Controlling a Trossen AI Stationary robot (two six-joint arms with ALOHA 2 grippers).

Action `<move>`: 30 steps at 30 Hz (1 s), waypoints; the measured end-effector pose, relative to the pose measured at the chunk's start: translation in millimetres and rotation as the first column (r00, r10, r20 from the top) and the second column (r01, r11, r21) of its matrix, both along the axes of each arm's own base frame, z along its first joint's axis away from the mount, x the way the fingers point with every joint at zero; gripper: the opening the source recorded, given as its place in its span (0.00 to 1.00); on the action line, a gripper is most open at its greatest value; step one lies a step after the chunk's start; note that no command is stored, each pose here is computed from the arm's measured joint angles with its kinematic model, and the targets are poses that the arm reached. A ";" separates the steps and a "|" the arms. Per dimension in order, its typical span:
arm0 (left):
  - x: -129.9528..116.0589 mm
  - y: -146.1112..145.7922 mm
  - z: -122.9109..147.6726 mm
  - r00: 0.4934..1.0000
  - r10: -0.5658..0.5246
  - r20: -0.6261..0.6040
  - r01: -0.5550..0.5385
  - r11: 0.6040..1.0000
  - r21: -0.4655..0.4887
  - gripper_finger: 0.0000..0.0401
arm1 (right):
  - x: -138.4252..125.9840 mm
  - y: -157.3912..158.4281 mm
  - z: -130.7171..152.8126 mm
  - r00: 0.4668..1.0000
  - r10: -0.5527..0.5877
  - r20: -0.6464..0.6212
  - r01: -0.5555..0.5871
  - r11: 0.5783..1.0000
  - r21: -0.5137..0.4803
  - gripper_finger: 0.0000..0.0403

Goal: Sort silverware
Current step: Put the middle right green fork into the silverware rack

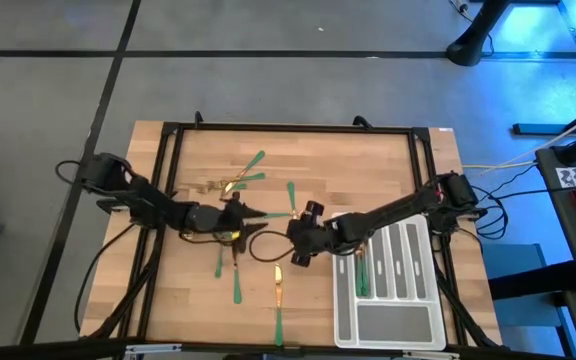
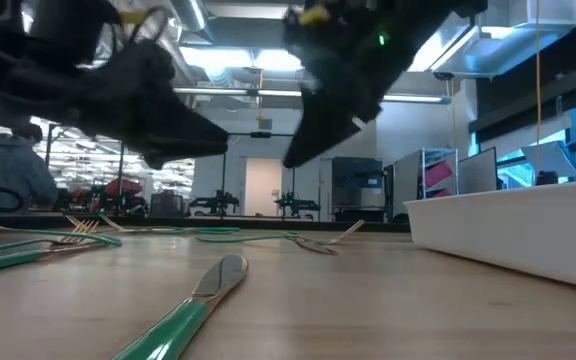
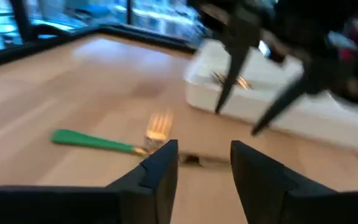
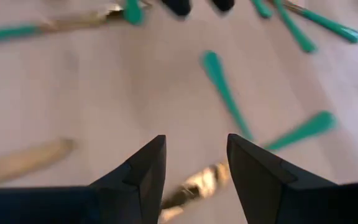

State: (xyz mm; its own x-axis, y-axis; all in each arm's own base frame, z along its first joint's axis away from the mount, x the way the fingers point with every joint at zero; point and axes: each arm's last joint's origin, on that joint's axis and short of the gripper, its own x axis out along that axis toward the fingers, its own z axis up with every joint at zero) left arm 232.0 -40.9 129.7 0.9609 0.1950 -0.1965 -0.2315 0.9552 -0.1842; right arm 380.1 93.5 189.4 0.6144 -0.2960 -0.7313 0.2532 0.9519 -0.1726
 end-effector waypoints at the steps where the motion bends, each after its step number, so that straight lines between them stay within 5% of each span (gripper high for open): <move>1: 3.2 3.8 0.8 1.000 0.019 0.006 -0.019 1.000 -0.004 0.37 | -2.4 -1.3 -3.3 1.000 -0.010 -0.016 0.010 1.000 -0.023 0.43; 10: 16.0 34.7 -2.0 0.991 0.125 -0.040 -0.123 0.991 0.049 0.51 | -19.5 -14.9 -14.0 0.982 -0.154 -0.113 0.109 0.937 -0.332 0.43; 17: 16.2 42.5 0.9 0.999 0.012 -0.049 -0.008 0.995 0.095 0.51 | -19.2 -32.7 -11.3 0.968 -0.192 -0.163 0.081 0.849 -0.522 0.43; 20: 16.7 46.0 9.5 0.998 -0.035 -0.049 0.040 0.994 0.102 0.49 | -15.6 -52.0 0.9 0.966 -0.217 -0.144 0.117 0.855 -0.505 0.43; 27: 6.2 55.2 6.0 0.979 0.027 -0.202 -0.032 0.999 -0.019 0.42 | -0.9 -97.9 22.3 0.970 -0.243 -0.013 0.209 0.859 -0.466 0.43; 30: 0.9 46.8 -4.3 0.948 -0.020 -0.318 0.033 0.999 0.035 0.39 | 2.4 -102.6 22.3 0.982 -0.190 -0.007 0.168 0.885 -0.435 0.43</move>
State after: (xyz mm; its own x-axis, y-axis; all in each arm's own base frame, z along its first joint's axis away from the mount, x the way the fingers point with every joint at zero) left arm 233.0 5.9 125.4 0.8550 0.1839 -0.4849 -0.2465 0.9668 -0.0679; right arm 382.5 -9.1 211.7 0.4883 -0.6900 -0.5343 0.3933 0.7205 -0.5712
